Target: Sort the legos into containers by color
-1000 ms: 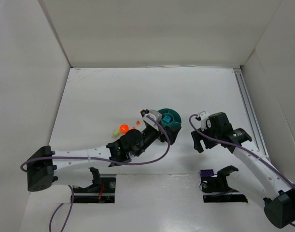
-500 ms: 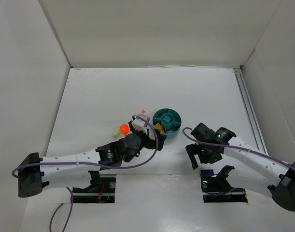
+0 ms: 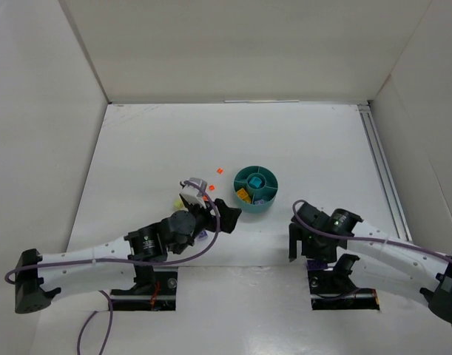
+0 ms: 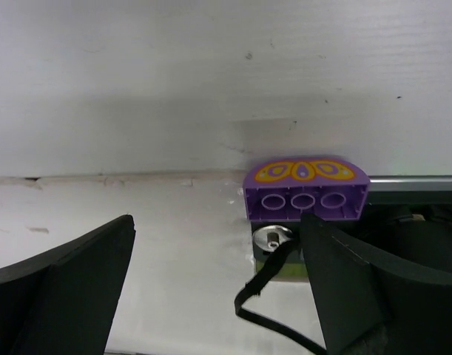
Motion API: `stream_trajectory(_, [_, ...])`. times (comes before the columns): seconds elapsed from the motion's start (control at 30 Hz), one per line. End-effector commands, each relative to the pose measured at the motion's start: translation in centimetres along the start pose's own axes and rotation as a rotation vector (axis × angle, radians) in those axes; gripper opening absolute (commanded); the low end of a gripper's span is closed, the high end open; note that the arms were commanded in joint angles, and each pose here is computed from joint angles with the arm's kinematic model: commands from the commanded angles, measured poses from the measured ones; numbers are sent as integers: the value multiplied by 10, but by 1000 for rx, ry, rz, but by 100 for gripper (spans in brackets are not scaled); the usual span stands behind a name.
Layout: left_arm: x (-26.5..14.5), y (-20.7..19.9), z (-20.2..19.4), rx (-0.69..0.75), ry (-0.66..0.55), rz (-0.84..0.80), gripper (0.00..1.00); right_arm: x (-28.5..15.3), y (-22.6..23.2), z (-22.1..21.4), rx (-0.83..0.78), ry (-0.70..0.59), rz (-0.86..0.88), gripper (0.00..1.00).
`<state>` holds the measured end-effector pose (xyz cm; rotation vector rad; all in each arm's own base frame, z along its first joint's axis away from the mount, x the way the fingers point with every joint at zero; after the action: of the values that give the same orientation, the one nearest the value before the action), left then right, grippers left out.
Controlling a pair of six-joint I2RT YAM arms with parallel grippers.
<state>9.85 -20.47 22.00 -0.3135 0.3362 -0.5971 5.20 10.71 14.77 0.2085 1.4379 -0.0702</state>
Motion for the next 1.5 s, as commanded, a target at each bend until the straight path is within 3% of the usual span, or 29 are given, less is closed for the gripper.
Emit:
stream_trajectory(0.0, [-9, 5, -2, -29, 7, -16, 100, 16, 10, -6, 136, -5, 88, 96])
stream_trajectory(0.37, [-18, 14, -3, -53, -20, -9, 100, 33, 19, -4, 130, -13, 59, 95])
stream_trajectory(0.47, [-18, 15, -4, -56, -13, -4, 100, 35, 27, 3, 135, -73, 101, 95])
stream_trajectory(0.77, [-18, 15, -5, -55, 1, 4, 100, 30, 72, 49, -97, -334, 203, 95])
stream_trajectory(1.03, [-22, 16, -3, -80, 4, 17, 100, 22, 125, 83, -287, -465, 335, 96])
stream_trajectory(1.33, [-24, 19, -1, -80, -7, 32, 100, -14, 128, 101, -459, -573, 308, 96])
stream_trajectory(1.47, [-24, 19, -1, -89, -7, 32, 100, -17, 108, 104, -484, -568, 168, 95])
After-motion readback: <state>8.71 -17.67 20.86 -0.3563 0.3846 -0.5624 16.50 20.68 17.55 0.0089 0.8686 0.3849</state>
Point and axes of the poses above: each gripper's point midway between its finger pads, its own x axis out along the fingers, its own y axis along the line the jaws close on, z = x × y, the point moved 9 cm from there along -x, back along the fingers, and after that the axes turned 6 degrees about x, right-handed, at the moved point
